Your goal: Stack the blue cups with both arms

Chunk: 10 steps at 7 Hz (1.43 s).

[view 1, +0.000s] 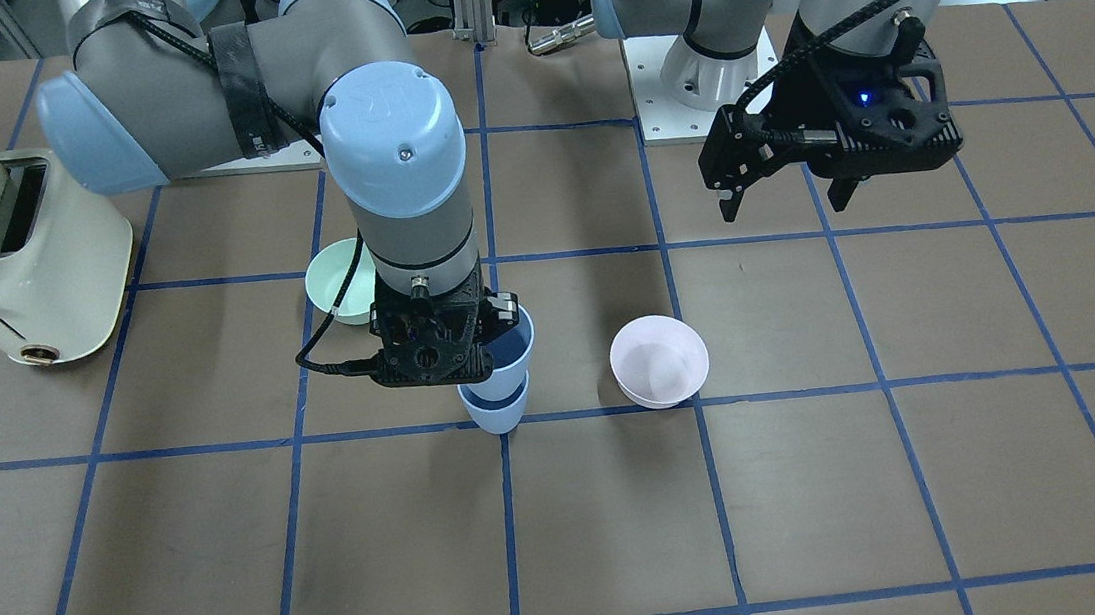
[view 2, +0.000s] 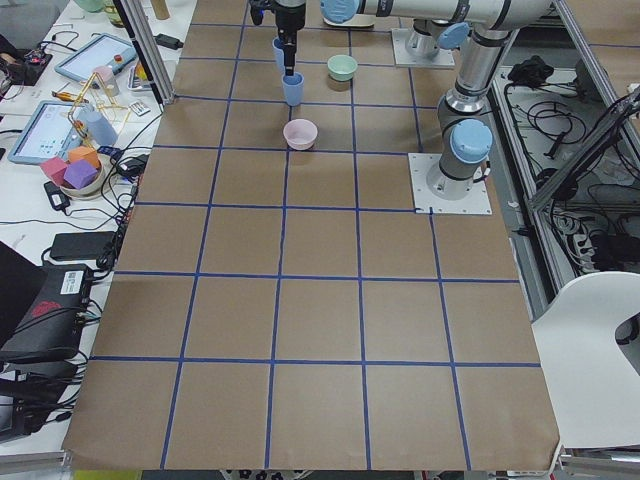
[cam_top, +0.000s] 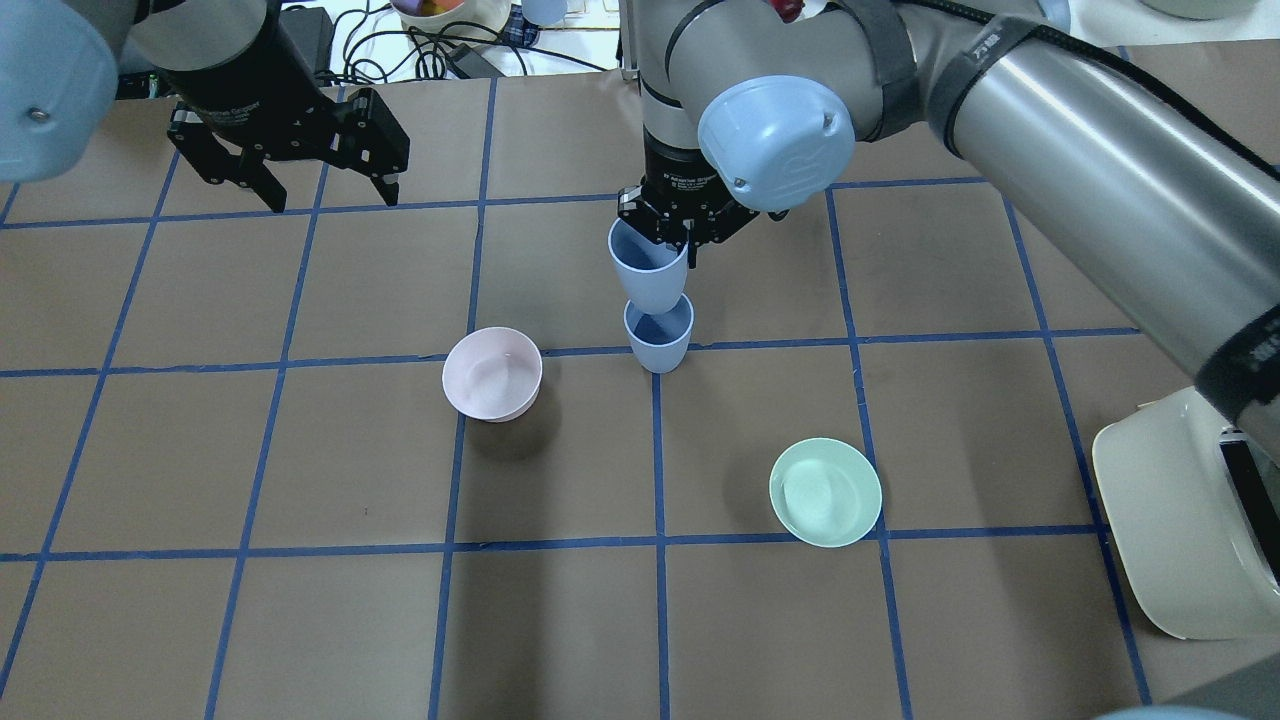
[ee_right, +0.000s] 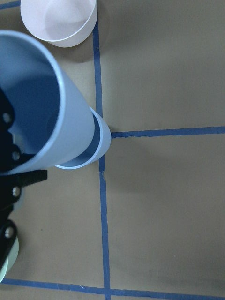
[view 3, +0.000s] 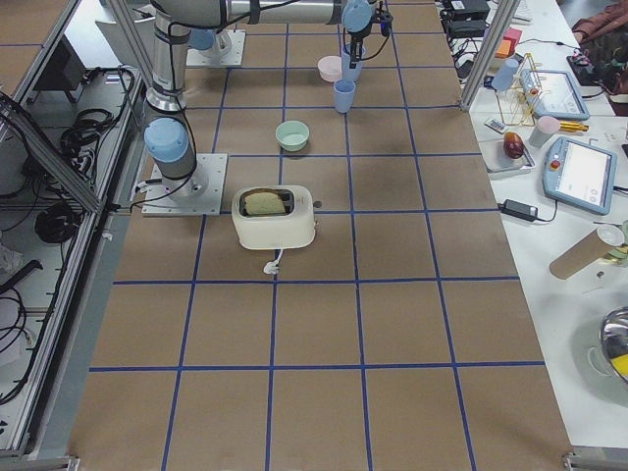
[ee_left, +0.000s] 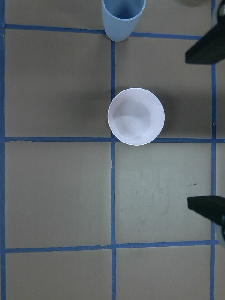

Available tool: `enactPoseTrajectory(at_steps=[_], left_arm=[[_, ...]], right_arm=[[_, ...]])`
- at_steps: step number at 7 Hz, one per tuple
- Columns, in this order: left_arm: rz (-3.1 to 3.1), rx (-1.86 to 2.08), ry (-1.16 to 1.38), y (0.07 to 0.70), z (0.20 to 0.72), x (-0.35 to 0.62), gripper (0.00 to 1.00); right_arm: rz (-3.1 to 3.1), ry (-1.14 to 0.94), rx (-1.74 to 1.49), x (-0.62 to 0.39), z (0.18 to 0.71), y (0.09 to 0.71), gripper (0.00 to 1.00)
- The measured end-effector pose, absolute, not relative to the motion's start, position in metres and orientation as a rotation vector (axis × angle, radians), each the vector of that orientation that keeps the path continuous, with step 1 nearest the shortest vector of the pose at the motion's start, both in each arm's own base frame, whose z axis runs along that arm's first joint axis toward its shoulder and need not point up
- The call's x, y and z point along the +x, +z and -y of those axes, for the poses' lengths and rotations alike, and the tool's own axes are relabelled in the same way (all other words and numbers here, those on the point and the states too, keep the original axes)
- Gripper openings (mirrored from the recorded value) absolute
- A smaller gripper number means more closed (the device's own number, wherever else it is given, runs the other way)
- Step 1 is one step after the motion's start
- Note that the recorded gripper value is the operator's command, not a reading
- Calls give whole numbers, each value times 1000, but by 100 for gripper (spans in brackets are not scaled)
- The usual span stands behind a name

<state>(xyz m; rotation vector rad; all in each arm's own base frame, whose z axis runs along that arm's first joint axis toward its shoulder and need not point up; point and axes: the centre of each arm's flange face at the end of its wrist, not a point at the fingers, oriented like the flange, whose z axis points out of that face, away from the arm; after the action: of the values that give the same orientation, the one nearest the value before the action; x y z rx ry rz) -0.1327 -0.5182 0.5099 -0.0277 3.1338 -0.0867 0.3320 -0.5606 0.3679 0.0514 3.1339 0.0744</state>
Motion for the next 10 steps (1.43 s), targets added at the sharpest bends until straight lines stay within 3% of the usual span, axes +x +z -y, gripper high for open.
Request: enactPoseTrajectory(at_steps=[4,5,6,8,10], left_arm=[[-3134,-28,-90,511,517,-133,100],[-3134,-28,-91,511,517,-133,100],[-3133,-28,-93,511,517,-133,100],[-3132,-27,-94,512,516,-133,100],[-3133,-27,-93,511,516,-133,100]], right_arm=[[-3140,108,50,332,558,352,0],[-3141,115,48,332,558,349,35],[-3142,116,41,332,559,347,82],[-3143,113,36,332,560,344,98],[-3140,86,54,326,568,351,100]])
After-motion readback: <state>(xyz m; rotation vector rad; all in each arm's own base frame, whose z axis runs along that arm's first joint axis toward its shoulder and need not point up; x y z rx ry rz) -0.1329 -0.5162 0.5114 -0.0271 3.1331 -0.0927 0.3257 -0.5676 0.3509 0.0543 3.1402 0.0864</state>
